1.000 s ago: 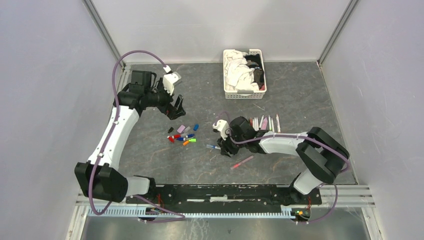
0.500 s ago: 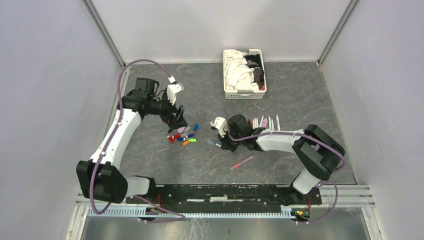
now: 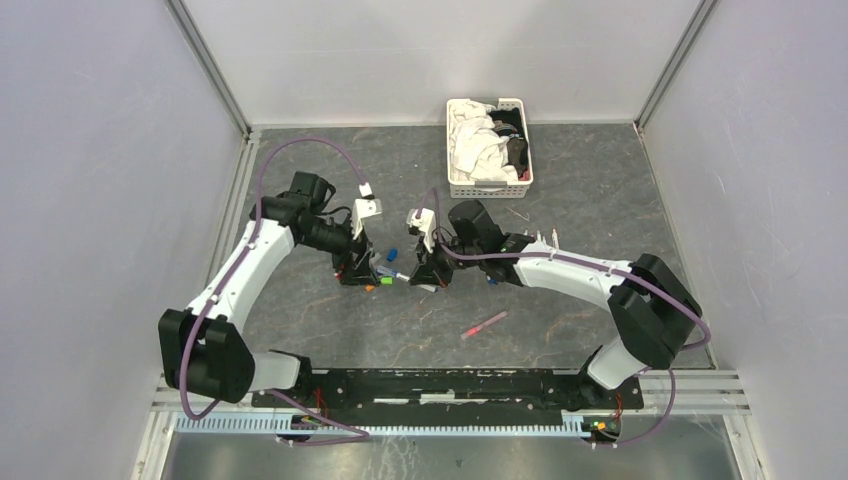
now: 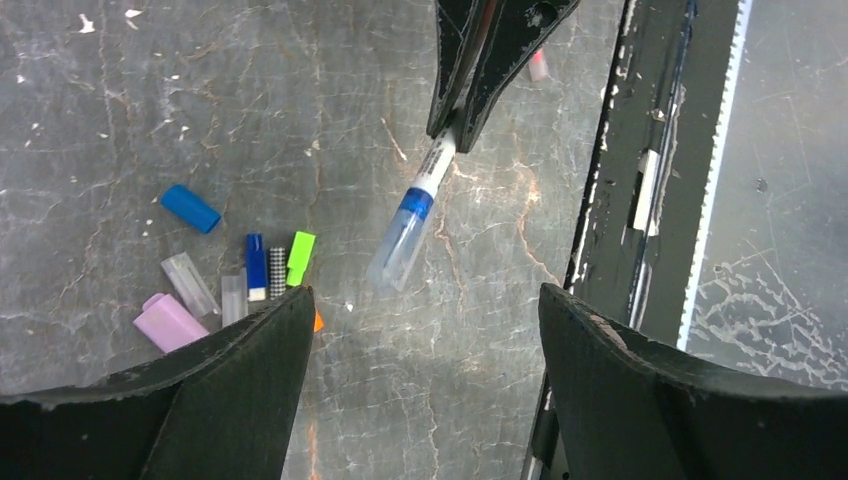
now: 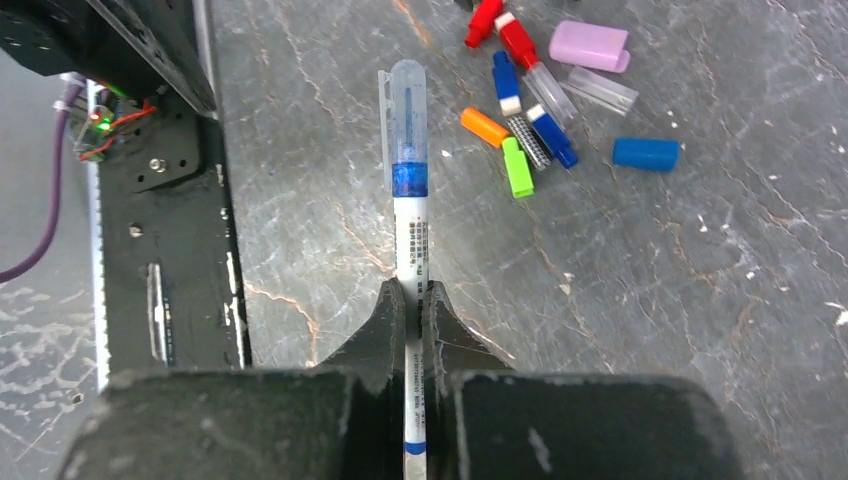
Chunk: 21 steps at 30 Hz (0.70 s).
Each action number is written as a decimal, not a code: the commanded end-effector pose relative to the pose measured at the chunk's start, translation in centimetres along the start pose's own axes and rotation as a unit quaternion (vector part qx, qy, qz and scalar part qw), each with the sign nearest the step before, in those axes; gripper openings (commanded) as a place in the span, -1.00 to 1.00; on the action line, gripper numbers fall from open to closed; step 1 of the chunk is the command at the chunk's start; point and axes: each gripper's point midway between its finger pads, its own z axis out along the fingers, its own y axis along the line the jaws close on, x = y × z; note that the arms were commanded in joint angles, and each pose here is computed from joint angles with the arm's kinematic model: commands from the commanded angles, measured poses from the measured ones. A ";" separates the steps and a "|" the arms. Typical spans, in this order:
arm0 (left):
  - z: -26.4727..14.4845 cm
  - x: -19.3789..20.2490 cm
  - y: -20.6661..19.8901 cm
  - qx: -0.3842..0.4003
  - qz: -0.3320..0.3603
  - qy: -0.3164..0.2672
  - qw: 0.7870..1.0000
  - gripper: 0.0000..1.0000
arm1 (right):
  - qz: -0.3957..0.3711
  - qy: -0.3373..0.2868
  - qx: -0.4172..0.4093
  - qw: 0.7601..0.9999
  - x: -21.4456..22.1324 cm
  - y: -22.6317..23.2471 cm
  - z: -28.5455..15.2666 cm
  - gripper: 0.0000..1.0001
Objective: Open the pen caps
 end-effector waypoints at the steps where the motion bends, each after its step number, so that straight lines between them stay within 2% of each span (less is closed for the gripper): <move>1: 0.6 -0.6 -1.4 0.038 0.033 -0.015 0.999 0.71 | -0.003 -0.037 -0.043 0.998 -3.1 1.7 -0.6 -1.00; 11: 1.8 -0.4 -2.0 0.073 0.037 -0.007 0.997 0.31 | -0.009 -0.054 -0.072 0.996 -4.7 2.9 -1.0 -1.00; 16: 2.2 -0.6 -2.7 0.090 0.046 -0.003 0.995 0.19 | -0.011 -0.054 -0.087 0.995 -5.0 3.4 -1.0 -1.00; 19: 2.3 -0.9 -2.9 0.093 0.055 -0.001 0.994 -0.07 | -0.011 -0.054 -0.088 0.995 -5.0 3.4 -1.0 -1.00; 21: 2.3 -1.1 -2.9 0.092 0.060 0.001 0.994 -0.36 | -0.011 -0.051 -0.089 0.995 -4.9 3.3 -0.9 -1.00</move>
